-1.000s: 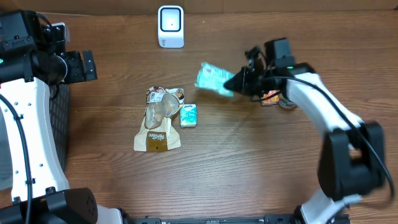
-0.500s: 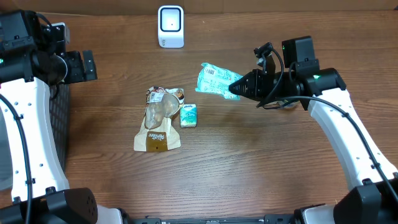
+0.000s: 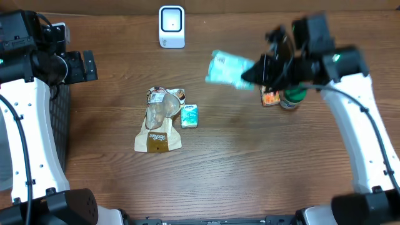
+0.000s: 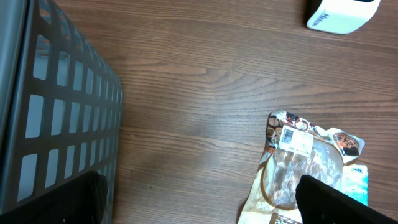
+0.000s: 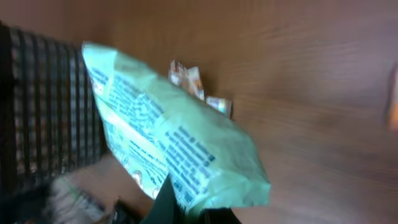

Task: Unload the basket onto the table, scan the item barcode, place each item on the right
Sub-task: 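Carry the packet up to the white scanner and hold it there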

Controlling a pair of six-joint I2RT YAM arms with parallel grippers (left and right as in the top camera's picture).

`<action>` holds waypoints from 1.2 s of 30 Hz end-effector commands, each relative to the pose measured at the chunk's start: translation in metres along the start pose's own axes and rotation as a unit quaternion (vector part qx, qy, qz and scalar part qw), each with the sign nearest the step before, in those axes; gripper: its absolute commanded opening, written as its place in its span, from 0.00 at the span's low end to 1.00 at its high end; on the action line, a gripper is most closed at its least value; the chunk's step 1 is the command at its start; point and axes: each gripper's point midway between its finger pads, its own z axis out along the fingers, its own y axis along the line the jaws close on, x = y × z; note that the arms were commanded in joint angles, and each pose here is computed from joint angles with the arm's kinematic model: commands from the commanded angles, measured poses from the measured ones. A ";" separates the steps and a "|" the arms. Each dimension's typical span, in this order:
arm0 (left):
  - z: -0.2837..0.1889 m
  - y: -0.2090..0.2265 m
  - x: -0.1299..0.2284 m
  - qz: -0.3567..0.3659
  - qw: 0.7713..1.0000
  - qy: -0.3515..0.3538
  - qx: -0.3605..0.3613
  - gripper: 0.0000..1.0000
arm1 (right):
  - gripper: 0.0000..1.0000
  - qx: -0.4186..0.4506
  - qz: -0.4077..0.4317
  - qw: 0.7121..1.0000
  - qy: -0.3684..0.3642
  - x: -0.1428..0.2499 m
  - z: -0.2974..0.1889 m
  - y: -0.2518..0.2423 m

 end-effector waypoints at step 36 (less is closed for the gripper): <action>-0.002 0.002 -0.003 0.012 1.000 -0.005 -0.001 0.99 | 0.04 0.462 -0.640 0.561 -0.249 -0.244 0.210 0.050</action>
